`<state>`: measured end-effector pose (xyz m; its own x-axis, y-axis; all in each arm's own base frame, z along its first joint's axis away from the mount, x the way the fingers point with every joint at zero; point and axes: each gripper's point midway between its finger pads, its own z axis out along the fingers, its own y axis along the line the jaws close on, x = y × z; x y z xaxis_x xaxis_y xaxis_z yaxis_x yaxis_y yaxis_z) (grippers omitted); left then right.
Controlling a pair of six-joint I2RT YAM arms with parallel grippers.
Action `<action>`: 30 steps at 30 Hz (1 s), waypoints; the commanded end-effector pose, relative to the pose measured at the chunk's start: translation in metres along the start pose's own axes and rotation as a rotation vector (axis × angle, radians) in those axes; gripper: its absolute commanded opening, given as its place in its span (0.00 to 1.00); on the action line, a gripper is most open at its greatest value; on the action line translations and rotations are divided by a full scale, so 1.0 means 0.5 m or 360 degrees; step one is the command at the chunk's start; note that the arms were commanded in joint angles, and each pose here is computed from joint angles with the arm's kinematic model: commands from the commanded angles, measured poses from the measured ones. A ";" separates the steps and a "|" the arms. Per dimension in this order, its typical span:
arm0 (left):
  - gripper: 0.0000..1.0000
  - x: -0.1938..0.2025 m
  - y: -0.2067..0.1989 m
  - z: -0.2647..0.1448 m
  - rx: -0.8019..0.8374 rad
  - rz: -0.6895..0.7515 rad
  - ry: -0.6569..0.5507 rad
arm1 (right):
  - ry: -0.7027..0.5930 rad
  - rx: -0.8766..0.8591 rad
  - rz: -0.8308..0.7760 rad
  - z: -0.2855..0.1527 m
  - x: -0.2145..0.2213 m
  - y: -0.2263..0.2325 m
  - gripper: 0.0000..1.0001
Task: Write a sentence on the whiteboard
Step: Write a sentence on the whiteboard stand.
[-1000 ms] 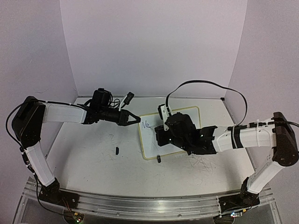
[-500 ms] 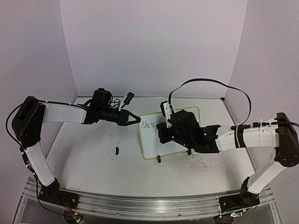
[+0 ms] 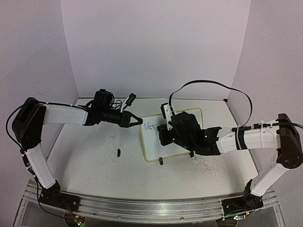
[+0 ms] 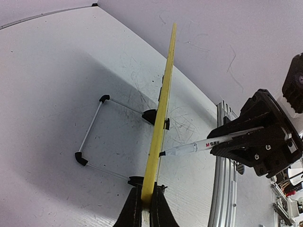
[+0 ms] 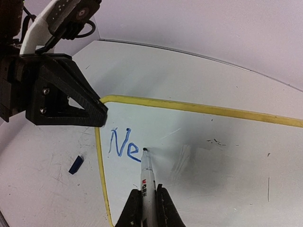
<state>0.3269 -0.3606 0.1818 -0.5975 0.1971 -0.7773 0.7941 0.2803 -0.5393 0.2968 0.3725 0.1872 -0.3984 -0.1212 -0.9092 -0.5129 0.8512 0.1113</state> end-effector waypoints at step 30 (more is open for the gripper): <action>0.00 0.014 0.016 0.005 -0.0034 -0.0074 0.0057 | 0.0004 0.0064 0.0086 -0.015 0.014 -0.027 0.00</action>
<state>0.3273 -0.3606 0.1818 -0.5980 0.1965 -0.7770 0.7935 0.2820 -0.5393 0.2929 0.3657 0.1750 -0.4328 -0.1009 -0.8958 -0.4897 0.8607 0.1396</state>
